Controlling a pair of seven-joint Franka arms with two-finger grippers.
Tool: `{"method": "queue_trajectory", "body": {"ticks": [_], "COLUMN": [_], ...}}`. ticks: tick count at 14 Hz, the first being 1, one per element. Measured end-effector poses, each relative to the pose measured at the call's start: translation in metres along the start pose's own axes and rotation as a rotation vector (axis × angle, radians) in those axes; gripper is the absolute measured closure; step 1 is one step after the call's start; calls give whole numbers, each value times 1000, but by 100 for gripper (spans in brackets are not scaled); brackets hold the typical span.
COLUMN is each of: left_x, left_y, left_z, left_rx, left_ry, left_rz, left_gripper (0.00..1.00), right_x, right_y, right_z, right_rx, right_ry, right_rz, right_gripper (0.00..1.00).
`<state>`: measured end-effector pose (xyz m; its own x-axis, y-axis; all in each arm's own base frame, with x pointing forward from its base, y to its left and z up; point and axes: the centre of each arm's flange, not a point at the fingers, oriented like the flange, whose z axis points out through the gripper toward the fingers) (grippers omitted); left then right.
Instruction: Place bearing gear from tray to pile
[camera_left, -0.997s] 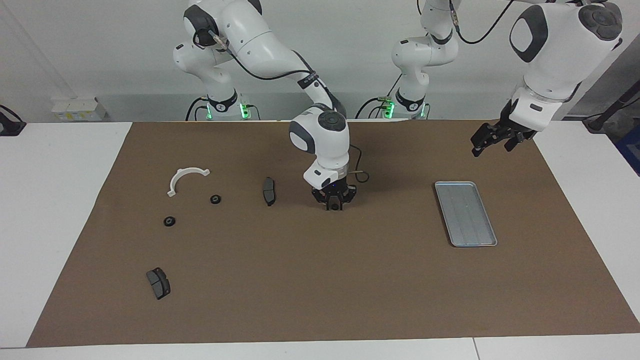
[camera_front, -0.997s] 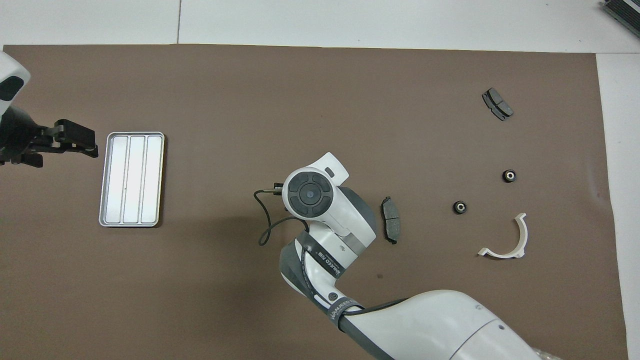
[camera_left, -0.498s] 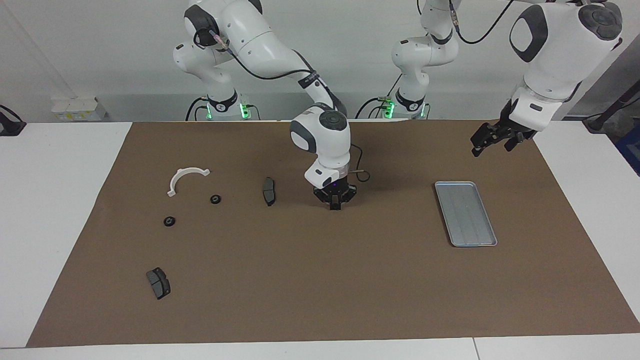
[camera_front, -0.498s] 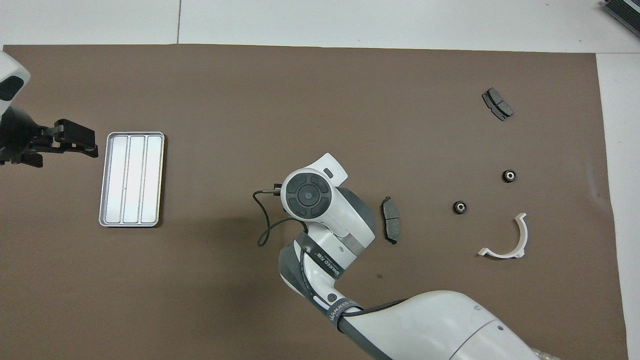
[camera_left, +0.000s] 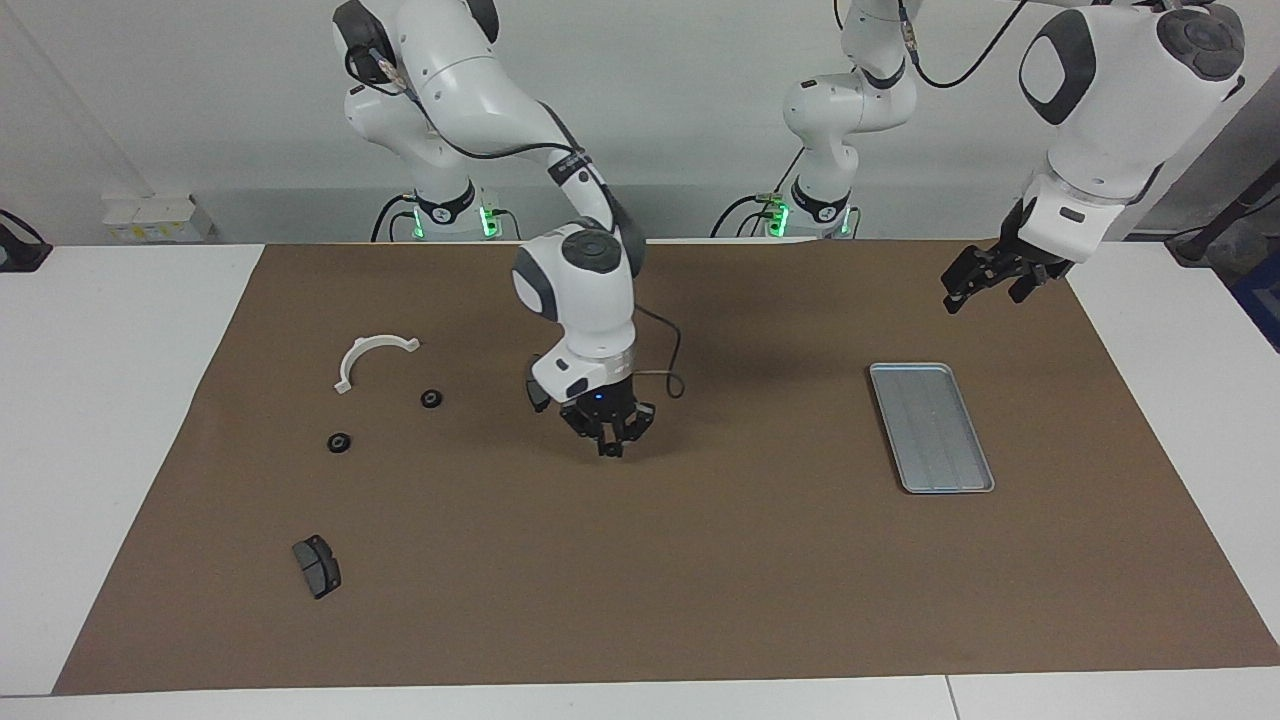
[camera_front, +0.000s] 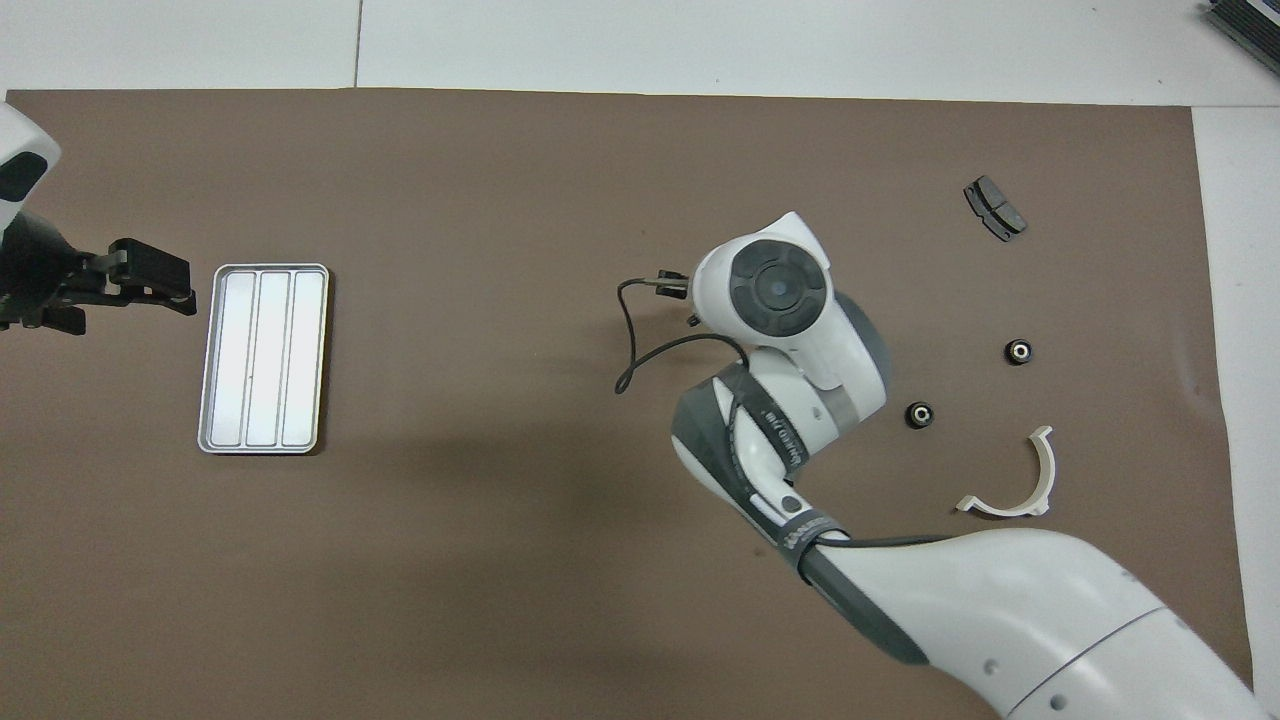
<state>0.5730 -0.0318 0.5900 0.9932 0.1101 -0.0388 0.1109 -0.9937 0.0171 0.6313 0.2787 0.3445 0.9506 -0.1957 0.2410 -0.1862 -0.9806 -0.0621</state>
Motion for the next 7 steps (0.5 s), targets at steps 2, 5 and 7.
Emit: {"method": "queue_trajectory", "body": {"ticks": [2, 5, 7], "left_x": [0, 0, 0], "left_y": [0, 0, 0], "left_z": [0, 0, 0], "left_rx": [0, 0, 0], "left_ry": [0, 0, 0], "left_rz": [0, 0, 0], "left_gripper": [0, 0, 0], "right_x": [38, 71, 83], "right_y": [62, 138, 176], "right_z": [5, 15, 28], "right_rx": [-25, -58, -68], "right_ry": [8, 2, -1], "right_rz": [4, 29, 57], "right_gripper": [76, 76, 76]}}
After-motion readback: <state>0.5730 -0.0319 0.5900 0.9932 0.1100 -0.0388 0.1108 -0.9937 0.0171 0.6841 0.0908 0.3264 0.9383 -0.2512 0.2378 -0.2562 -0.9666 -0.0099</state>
